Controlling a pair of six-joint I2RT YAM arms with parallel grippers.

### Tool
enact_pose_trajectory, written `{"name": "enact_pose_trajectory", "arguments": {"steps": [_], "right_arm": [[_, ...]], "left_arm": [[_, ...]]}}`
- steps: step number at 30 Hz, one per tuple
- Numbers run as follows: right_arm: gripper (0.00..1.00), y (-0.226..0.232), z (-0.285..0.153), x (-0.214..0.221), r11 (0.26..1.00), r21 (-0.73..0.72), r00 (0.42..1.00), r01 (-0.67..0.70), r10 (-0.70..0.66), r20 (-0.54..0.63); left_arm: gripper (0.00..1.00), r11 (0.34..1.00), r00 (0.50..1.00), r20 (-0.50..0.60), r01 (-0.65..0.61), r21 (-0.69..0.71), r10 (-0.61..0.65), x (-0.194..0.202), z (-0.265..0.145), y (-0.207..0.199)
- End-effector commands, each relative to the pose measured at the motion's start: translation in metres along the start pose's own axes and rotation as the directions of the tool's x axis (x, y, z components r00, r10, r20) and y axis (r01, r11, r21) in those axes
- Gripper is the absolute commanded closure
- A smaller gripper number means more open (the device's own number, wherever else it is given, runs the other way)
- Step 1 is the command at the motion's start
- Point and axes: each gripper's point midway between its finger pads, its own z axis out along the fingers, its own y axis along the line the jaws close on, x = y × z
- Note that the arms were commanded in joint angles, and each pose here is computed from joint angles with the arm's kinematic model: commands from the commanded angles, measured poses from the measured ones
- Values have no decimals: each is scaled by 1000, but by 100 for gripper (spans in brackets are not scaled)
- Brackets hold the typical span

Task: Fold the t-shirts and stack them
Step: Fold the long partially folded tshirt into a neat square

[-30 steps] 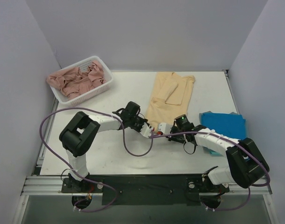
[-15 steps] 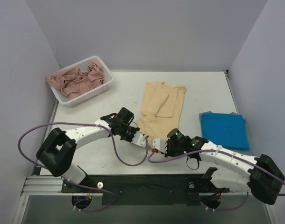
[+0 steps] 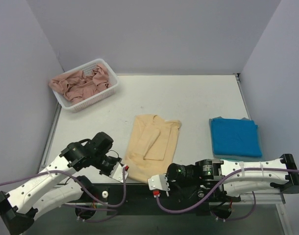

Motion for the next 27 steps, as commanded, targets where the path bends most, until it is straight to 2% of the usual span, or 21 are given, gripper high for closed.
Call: {"name": "enact_pose_trajectory", "arguments": {"steps": [1, 3, 4, 5, 6, 9, 11, 12, 15, 18, 20, 27], "right_arm": [[100, 25, -16, 5, 985, -109, 986, -134, 122, -111], [100, 25, -18, -1, 983, -111, 987, -144, 135, -88], [100, 17, -18, -4, 985, -76, 987, -154, 149, -68], [100, 9, -20, -4, 982, -52, 983, -180, 177, -53], [100, 2, -22, -10, 976, -46, 977, -214, 213, -15], [100, -35, -30, -14, 932, 1, 928, -362, 360, 96], [100, -57, -37, -12, 914, 44, 906, -403, 392, 159], [100, -62, -41, -15, 912, 41, 899, -409, 395, 190], [100, -100, -50, -8, 865, 97, 850, -493, 454, 268], [100, -132, -52, 10, 818, 124, 808, -562, 511, 294], [100, -154, -55, 22, 783, 147, 780, -604, 543, 311], [100, -221, -59, 39, 703, 162, 702, -693, 607, 372]], "left_arm": [[100, 987, 995, 7, 102, 127, -103, -10, -23, -51], [100, 987, 991, 26, 130, 95, -133, -22, -33, -45], [100, 977, 980, 23, 197, 77, -199, -24, -34, -42], [100, 980, 980, 28, 195, 27, -195, -28, -35, -28], [100, 969, 969, 31, 246, 8, -246, -30, -36, -24], [100, 953, 956, 70, 290, -91, -284, -41, -40, 12], [100, 930, 946, 103, 322, -176, -308, -48, -47, 40], [100, 903, 928, 103, 373, -211, -359, -43, -49, 52], [100, 836, 893, 189, 448, -317, -407, -46, -71, 97], [100, 751, 836, 233, 549, -366, -498, -28, -84, 136], [100, 721, 821, 254, 571, -392, -512, -22, -91, 162], [100, 684, 786, 298, 618, -388, -541, -5, -97, 225]]}}
